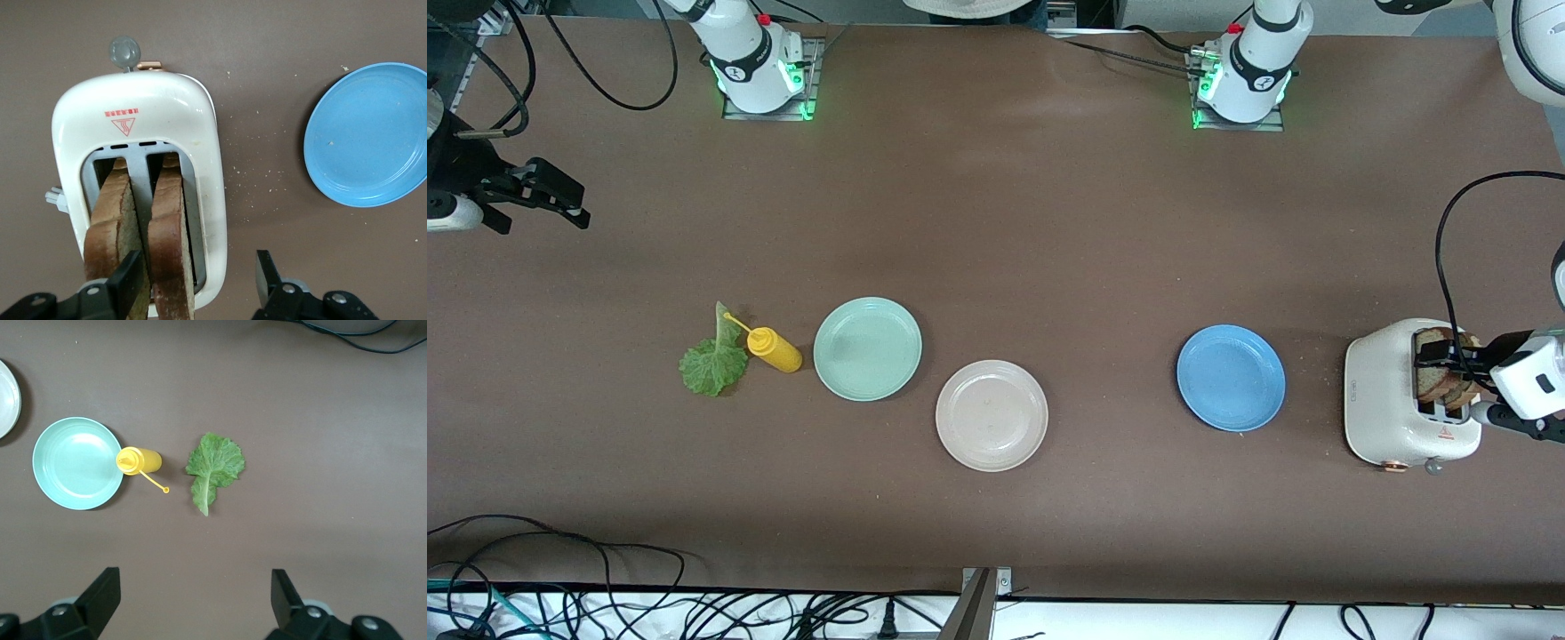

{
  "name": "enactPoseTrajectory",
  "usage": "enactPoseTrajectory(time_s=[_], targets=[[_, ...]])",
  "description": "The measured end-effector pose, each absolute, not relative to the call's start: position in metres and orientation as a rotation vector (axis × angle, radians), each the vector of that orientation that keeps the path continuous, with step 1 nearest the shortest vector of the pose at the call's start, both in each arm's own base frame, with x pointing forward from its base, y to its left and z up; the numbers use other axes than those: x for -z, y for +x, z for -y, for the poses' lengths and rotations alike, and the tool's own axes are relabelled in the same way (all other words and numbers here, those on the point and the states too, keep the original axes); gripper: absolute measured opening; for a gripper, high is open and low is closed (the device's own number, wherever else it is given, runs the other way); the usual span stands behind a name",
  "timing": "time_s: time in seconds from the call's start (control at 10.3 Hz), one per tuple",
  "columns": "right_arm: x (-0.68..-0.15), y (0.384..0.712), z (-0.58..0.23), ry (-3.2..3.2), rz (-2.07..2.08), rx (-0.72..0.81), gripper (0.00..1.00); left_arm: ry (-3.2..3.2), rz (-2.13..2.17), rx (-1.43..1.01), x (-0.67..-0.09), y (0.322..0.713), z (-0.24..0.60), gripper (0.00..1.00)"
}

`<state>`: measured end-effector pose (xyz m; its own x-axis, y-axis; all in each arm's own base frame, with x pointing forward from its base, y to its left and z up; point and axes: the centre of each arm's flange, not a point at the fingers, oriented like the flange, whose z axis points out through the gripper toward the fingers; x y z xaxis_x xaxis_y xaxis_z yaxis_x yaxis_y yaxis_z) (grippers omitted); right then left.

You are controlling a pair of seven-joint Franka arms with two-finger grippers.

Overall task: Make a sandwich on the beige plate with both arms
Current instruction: 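Lower the left gripper onto the toaster and grasp a bread slice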

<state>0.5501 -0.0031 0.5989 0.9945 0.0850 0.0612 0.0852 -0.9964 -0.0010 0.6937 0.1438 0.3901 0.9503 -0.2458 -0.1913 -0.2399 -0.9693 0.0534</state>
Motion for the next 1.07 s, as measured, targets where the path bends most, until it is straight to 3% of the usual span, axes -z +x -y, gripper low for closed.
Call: enactPoseTrajectory(time_s=[0.1, 0.49, 0.68, 0.97, 1.07], targets=[[-0.599, 0.55, 0.003, -3.134, 0.134, 0.096, 1.0, 3.068, 0.38, 0.322, -0.388, 0.692, -0.144, 0.69], [-0.599, 0.55, 0.003, -3.134, 0.134, 0.096, 1.0, 3.063, 0.329, 0.35, -0.38, 0.685, -0.166, 0.68], [-0.599, 0.55, 0.003, -3.134, 0.134, 0.096, 1.0, 3.06, 0.314, 0.362, -0.375, 0.683, -0.173, 0.6], [-0.599, 0.55, 0.003, -3.134, 0.134, 0.096, 1.0, 3.059, 0.313, 0.365, -0.373, 0.684, -0.17, 0.16], [-0.599, 0.55, 0.003, -3.134, 0.134, 0.096, 1.0, 3.06, 0.315, 0.362, -0.374, 0.684, -0.169, 0.12]])
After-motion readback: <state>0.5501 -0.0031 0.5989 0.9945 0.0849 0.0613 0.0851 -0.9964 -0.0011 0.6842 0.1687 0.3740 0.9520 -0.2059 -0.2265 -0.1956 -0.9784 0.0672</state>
